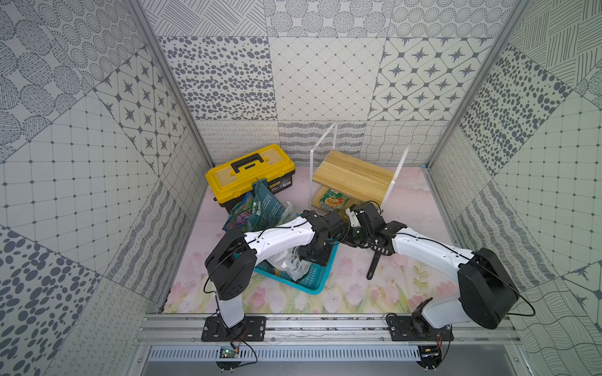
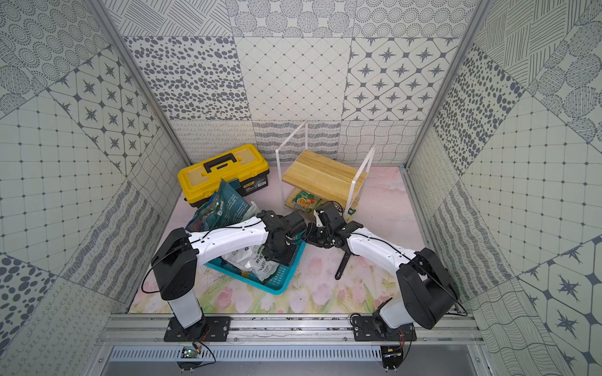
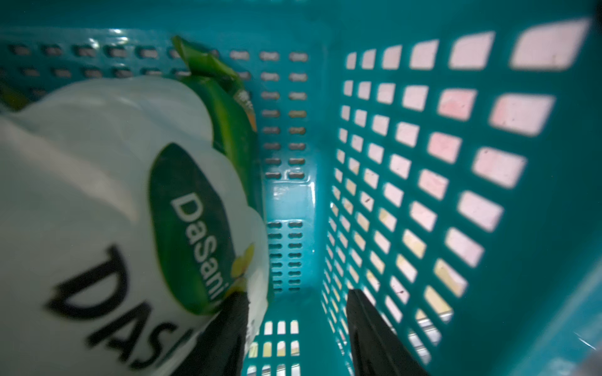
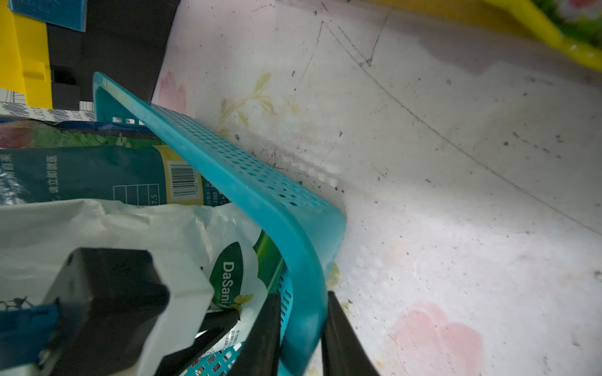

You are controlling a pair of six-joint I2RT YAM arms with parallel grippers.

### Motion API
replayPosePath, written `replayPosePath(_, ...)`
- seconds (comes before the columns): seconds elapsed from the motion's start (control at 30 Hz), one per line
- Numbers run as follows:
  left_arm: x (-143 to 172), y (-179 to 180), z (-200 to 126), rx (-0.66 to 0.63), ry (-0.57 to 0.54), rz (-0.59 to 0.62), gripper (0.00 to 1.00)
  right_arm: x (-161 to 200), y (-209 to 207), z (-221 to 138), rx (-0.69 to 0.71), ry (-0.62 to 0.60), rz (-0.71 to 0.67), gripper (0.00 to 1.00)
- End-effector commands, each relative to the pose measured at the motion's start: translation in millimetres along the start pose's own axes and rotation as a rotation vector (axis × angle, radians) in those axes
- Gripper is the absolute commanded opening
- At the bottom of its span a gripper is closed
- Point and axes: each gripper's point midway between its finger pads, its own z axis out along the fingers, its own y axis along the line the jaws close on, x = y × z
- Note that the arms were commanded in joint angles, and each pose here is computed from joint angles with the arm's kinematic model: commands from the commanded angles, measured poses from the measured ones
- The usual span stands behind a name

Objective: Take down the fertilizer bag from the shelf
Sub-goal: Adjust the fertilizer bag in the storage box.

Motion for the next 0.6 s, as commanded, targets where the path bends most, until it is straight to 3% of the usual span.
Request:
replayPosePath(0.0, 4.4, 28.3, 14.8, -0.109, 0.026, -0.012, 0.69, 1.8, 3.7, 2.3, -0.027, 0.005, -0.026, 0.25)
replayPosePath(0.2, 15.2, 57.9, 18.8, -0.209, 0.057, -0.017, 0.77, 2.6, 4.0, 3.6, -0.031, 0.011, -0.025, 0.25)
replayPosePath(0.43, 30.2, 81.4, 21.8, -0.267, 0.086, -0.016, 0.80, 4.0, 7.3, 4.2, -0.041, 0.018, -0.026, 0.24)
replayPosePath(0.57, 31.8, 86.3, 18.7, -0.262, 0.075, -0.028, 0.79, 8.2, 14.6, 8.7, -0.048, 0.028, -0.036, 0.18)
